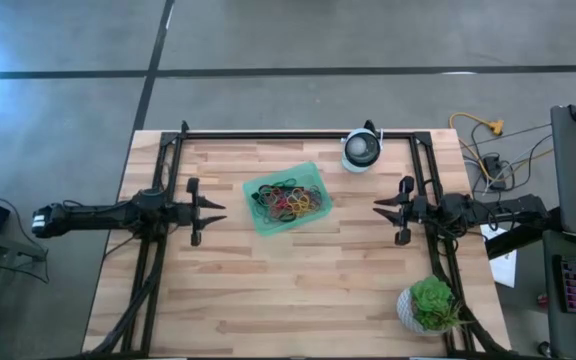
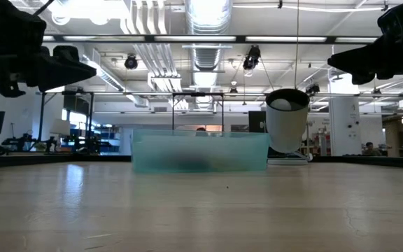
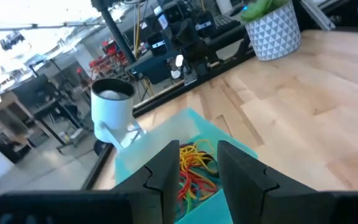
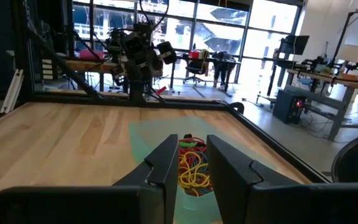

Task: Pick and place rubber bands into bin
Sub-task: Return to Home Position

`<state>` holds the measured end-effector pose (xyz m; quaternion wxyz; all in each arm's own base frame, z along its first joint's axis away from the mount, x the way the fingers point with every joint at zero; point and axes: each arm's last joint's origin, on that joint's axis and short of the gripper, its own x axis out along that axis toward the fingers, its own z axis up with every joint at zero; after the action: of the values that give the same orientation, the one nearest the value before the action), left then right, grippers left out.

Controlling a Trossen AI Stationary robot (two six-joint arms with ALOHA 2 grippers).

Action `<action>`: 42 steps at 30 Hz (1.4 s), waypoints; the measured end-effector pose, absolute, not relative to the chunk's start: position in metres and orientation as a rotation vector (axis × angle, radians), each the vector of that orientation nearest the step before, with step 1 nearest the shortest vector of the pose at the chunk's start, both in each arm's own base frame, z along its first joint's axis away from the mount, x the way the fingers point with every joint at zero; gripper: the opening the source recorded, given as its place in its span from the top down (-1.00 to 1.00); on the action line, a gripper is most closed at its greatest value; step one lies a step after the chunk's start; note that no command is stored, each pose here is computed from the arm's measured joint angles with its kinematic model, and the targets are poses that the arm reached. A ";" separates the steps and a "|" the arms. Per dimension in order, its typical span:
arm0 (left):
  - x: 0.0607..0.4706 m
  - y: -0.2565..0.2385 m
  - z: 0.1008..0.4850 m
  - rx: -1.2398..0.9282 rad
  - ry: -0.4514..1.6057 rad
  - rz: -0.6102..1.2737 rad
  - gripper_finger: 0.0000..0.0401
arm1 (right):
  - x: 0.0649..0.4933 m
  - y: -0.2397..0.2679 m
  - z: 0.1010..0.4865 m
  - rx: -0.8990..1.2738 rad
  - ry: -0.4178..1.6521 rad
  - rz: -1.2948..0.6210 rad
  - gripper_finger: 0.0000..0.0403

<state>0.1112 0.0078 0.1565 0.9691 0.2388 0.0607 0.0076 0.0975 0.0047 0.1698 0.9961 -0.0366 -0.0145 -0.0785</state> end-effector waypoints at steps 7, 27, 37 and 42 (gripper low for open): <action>0.111 0.008 0.157 0.499 0.122 0.013 0.53 | 0.098 0.005 0.170 -0.074 -0.029 -0.157 0.60; 0.111 0.008 0.179 0.246 -0.115 0.051 0.53 | 0.098 0.005 0.170 -0.078 -0.029 -0.157 0.63; 0.109 0.008 0.170 0.033 -0.023 0.056 0.53 | 0.098 0.005 0.170 -0.076 -0.029 -0.158 0.58; 0.108 0.010 0.170 -0.048 -0.030 0.113 0.53 | 0.098 0.005 0.170 -0.074 -0.029 -0.157 0.60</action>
<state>0.1084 0.0096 0.1699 0.9980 -0.0242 -0.0151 0.0567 0.0975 0.0047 0.1698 0.9961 -0.0370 -0.0144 -0.0785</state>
